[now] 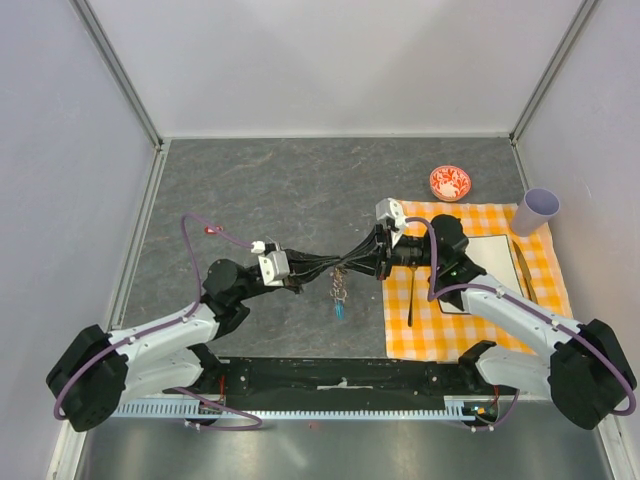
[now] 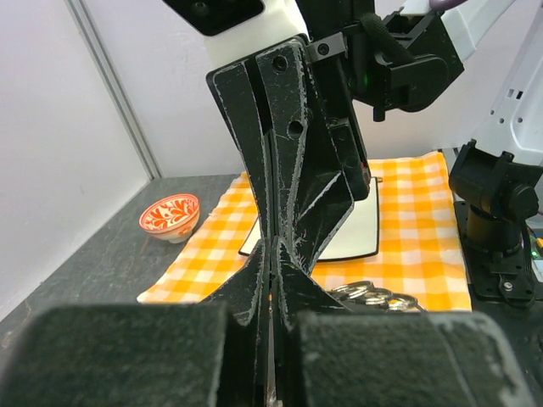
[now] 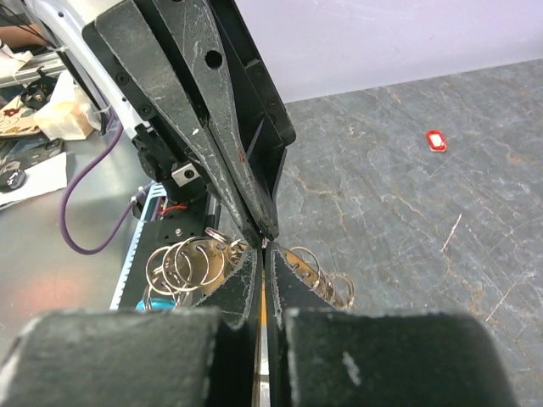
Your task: Put the keys on the keyring
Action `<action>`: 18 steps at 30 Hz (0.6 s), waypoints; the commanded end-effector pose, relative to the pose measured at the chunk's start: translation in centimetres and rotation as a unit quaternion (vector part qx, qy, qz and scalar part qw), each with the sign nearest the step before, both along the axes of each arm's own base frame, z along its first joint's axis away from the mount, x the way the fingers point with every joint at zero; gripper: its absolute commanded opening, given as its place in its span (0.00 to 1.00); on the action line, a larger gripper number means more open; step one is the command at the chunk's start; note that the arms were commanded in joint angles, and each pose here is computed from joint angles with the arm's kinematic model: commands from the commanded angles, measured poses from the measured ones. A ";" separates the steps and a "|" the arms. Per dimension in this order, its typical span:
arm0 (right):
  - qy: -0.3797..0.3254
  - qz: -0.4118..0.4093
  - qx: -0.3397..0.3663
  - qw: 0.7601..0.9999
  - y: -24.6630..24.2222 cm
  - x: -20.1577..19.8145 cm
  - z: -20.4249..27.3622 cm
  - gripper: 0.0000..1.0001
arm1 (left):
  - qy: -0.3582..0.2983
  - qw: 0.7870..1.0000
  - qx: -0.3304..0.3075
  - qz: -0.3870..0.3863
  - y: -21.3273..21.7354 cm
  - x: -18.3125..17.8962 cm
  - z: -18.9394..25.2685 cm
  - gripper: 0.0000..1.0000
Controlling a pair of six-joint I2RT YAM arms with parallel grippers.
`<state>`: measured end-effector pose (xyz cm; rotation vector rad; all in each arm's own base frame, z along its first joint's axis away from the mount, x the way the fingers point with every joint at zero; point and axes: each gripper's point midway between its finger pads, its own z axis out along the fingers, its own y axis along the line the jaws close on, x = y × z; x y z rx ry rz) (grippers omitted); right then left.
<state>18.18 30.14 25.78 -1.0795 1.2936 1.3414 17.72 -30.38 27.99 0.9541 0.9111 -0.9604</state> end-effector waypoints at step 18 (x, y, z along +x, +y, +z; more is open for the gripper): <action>-0.109 -0.020 -0.212 0.971 -0.2 0.2 0.6 0.00 | 0.080 0.973 0.211 0.053 3.8 -0.2 -1.5 0.41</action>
